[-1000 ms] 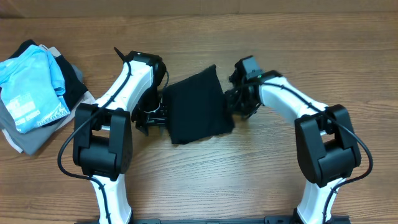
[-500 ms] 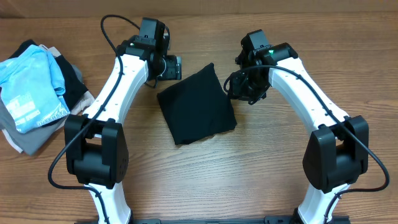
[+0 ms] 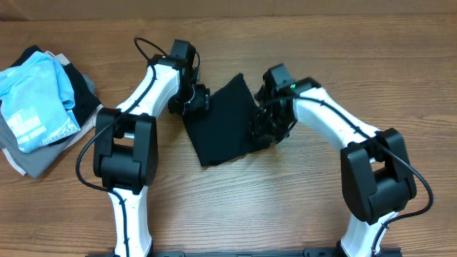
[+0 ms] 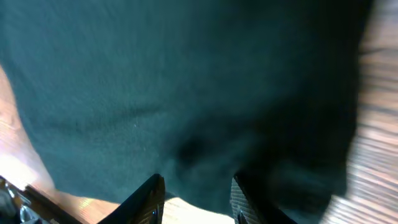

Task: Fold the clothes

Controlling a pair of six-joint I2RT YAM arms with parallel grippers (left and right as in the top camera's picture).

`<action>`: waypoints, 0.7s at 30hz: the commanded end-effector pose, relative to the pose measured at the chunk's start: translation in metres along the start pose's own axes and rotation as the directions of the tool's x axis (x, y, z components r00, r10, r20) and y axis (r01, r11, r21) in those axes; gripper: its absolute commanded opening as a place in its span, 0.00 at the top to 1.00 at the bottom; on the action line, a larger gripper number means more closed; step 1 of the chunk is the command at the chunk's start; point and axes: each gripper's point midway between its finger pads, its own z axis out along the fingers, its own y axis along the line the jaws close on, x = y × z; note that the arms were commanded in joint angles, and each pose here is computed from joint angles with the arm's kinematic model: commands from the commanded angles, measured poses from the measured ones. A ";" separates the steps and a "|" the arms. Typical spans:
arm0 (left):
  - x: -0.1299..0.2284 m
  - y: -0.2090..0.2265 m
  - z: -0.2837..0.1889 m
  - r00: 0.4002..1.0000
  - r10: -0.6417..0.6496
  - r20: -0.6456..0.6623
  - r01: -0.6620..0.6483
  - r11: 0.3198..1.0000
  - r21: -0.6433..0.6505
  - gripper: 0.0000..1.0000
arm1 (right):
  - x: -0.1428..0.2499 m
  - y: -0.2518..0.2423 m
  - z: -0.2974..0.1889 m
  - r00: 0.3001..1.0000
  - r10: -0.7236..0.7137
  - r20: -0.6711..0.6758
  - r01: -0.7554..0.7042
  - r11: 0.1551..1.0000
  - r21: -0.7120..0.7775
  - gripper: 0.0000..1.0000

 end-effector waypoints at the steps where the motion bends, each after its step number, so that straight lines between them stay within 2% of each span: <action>1: 0.030 0.007 0.024 0.989 -0.022 -0.149 0.019 1.000 -0.018 0.48 | 0.010 0.008 0.006 1.000 -0.021 -0.010 0.020 0.999 -0.040 0.61; 3: 0.057 0.014 0.020 0.965 -0.045 -0.257 0.034 0.998 -0.050 0.61 | 0.014 -0.002 0.015 1.000 -0.017 -0.011 0.017 1.000 -0.018 0.61; 4: 0.065 0.016 0.018 0.956 -0.053 -0.287 0.036 0.997 -0.065 0.63 | 0.014 -0.011 0.017 1.000 -0.013 -0.002 0.013 1.000 0.021 0.60; 10: 0.120 0.027 -0.001 0.861 -0.111 -0.496 0.049 0.990 -0.136 0.70 | -0.021 -0.083 -0.003 0.986 0.004 0.169 -0.061 0.941 0.332 0.60; 12: 0.132 0.027 -0.006 0.834 -0.110 -0.541 0.045 0.990 -0.132 0.72 | -0.041 -0.100 -0.015 0.968 -0.017 0.249 -0.082 0.921 0.381 0.56; 14: 0.140 0.023 -0.011 0.814 -0.091 -0.573 0.035 0.993 -0.108 0.74 | -0.054 -0.104 -0.021 0.960 -0.068 0.273 -0.043 0.923 0.381 0.54; 17: 0.141 0.012 -0.020 0.816 -0.058 -0.575 0.038 0.998 -0.047 0.71 | -0.058 -0.108 -0.032 0.960 -0.073 0.270 -0.039 0.921 0.388 0.54; 21: 0.124 0.003 -0.041 0.880 -0.027 -0.474 0.030 1.000 -0.001 0.67 | -0.053 -0.104 -0.042 0.968 -0.060 0.243 -0.042 0.918 0.395 0.52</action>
